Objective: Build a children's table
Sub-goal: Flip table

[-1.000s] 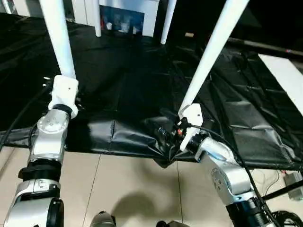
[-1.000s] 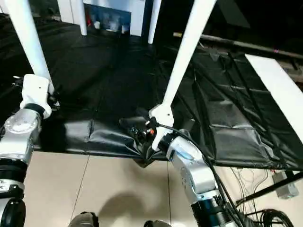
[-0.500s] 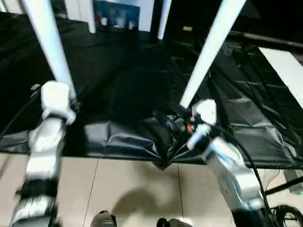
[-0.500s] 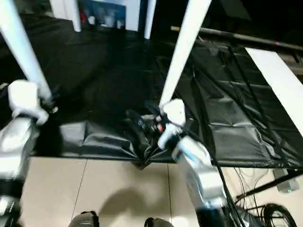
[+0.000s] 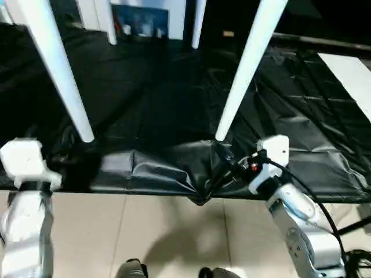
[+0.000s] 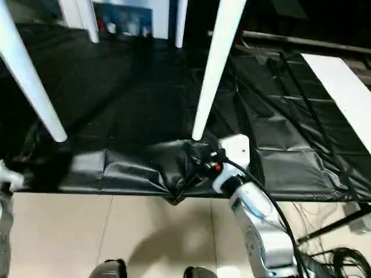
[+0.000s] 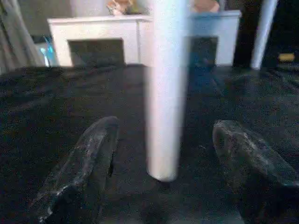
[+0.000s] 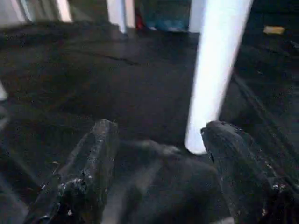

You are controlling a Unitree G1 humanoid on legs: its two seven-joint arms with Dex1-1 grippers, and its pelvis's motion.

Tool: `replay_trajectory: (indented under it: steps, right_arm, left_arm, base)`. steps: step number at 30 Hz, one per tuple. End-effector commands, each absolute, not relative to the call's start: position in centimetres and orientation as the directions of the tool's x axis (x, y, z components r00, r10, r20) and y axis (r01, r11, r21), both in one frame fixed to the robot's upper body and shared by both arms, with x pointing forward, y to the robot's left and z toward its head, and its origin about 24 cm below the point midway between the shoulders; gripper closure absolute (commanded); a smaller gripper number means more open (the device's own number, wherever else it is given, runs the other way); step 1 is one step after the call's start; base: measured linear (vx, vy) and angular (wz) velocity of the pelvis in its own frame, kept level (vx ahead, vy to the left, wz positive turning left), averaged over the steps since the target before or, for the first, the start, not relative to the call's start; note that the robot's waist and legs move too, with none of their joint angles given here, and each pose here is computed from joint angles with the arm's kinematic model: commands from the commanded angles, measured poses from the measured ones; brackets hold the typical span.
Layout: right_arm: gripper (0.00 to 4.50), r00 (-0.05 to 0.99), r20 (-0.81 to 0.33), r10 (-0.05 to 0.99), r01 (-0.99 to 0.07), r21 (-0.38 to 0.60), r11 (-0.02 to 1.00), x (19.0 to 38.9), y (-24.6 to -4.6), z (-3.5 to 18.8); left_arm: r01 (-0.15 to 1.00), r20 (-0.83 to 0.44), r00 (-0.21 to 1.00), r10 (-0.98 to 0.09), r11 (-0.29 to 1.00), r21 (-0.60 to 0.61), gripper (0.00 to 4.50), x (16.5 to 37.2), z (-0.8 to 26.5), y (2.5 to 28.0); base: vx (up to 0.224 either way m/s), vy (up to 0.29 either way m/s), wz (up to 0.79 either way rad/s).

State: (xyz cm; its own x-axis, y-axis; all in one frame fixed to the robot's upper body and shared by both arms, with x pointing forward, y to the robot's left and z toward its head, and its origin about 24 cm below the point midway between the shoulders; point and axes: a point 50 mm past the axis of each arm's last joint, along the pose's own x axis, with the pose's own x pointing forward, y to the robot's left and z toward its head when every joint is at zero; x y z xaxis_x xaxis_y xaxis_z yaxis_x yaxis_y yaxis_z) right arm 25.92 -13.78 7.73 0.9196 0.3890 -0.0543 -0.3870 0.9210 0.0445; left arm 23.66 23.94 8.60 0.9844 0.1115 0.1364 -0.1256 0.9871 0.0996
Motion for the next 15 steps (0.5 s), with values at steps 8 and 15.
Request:
replay_trajectory:
  steps: [8, 15]
  right_arm:
    - [1.32, 0.971, -0.1, 0.219, -0.221, -0.011, 0.975, 26.1, -15.1, 6.2]
    - [1.32, 0.967, -0.107, 0.233, -0.236, -0.011, 0.972, 26.1, -15.0, 6.2]
  left_arm:
    - [-0.064, 0.074, 0.996, 0.058, 0.995, 0.072, 0.88, 24.4, 7.7, 18.7]
    - [-0.058, 0.047, 0.997, 0.053, 0.991, 0.118, 0.88, 23.7, 7.8, 18.8]
  base:
    - [0.0, 0.0, 0.0]
    - [0.0, 0.0, 0.0]
